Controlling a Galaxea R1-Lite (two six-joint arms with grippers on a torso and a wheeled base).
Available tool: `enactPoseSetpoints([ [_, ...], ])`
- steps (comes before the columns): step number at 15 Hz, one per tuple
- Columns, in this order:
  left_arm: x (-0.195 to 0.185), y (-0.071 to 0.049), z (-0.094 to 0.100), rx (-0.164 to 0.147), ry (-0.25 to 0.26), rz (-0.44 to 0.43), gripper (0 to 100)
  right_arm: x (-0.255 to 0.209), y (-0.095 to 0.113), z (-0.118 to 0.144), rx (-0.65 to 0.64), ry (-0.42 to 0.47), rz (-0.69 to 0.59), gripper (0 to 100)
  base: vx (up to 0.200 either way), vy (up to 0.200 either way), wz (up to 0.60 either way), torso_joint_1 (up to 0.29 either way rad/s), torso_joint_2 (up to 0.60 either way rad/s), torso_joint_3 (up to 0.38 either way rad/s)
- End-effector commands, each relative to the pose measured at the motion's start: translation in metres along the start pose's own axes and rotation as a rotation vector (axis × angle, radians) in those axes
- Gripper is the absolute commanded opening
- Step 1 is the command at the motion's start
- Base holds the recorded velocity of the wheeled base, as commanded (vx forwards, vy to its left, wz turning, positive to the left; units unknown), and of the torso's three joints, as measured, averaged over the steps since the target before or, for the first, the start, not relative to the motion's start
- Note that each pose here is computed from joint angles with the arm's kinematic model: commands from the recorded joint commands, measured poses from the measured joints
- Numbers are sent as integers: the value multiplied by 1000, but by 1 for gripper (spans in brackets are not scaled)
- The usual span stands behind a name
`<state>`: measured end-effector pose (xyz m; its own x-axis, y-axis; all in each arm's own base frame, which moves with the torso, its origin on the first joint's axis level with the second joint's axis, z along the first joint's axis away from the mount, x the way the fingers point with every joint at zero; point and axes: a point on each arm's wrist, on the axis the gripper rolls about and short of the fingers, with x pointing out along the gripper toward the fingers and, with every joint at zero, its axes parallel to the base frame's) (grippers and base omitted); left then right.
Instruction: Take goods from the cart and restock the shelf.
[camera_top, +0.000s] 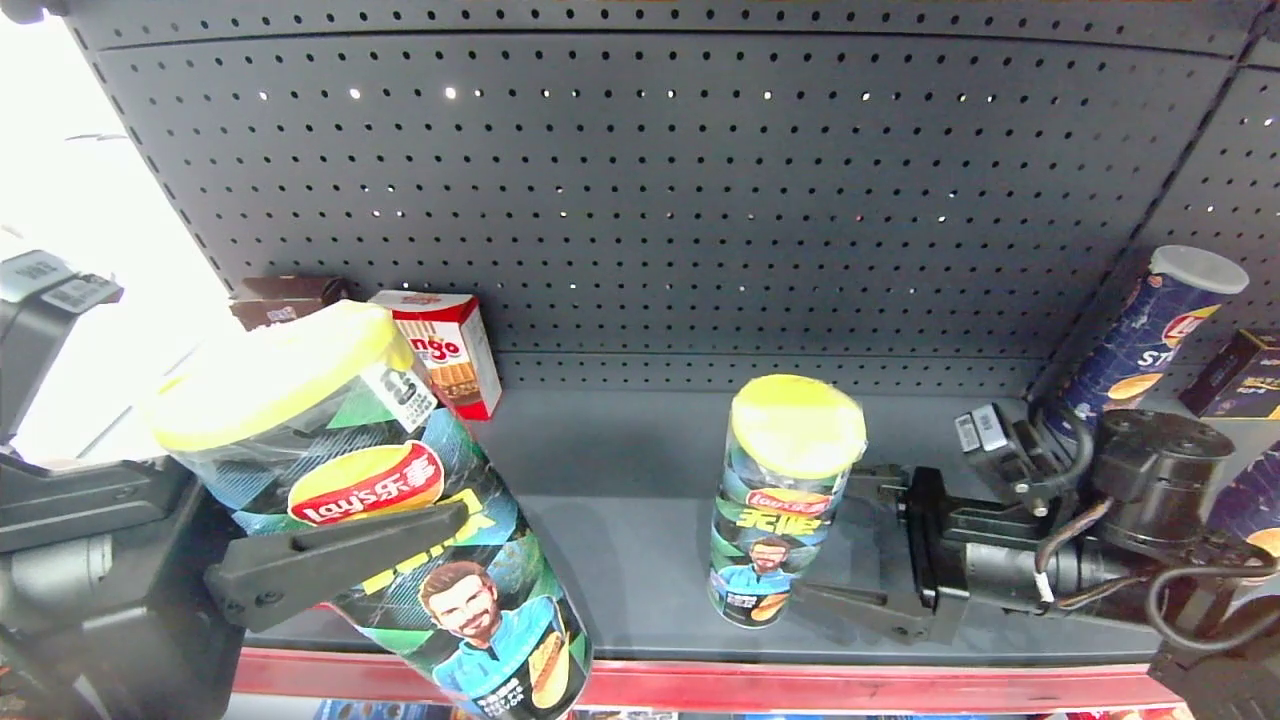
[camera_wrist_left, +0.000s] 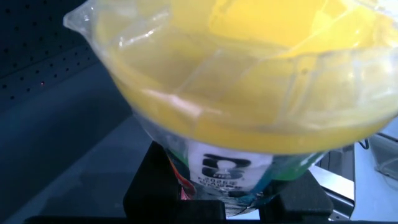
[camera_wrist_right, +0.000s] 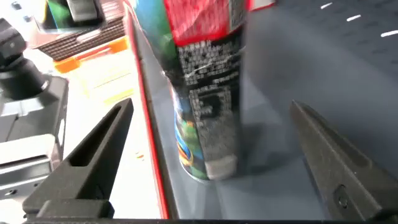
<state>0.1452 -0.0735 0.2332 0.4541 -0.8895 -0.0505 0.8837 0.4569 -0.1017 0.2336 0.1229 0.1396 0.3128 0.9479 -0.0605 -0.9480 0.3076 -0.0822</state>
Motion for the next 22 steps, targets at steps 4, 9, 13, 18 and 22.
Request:
enactPoseSetpoints([
  [4, 0, 0, -2, -4, 6, 3, 0, -65, 38, 43, -124, -104, -204, 100, 0, 0, 0, 0, 0, 0],
  [9, -2, -1, 0, 4, -4, 5, 0, -125, 83, 68, -197, -159, -534, 100, 0, 0, 0, 0, 0, 0],
  [13, -2, -1, 6, 39, -45, 1, 0, -178, 159, 43, -54, -97, -981, 100, 0, 0, 0, 0, 0, 0],
  [18, -7, -6, 6, 46, -53, 2, 0, -204, 209, -11, 108, -74, -1110, 100, 0, 0, 0, 0, 0, 0],
  [22, -8, -7, 3, 43, -49, 0, 0, -196, 200, -49, 124, -3, -1158, 100, 0, 0, 0, 0, 0, 0],
])
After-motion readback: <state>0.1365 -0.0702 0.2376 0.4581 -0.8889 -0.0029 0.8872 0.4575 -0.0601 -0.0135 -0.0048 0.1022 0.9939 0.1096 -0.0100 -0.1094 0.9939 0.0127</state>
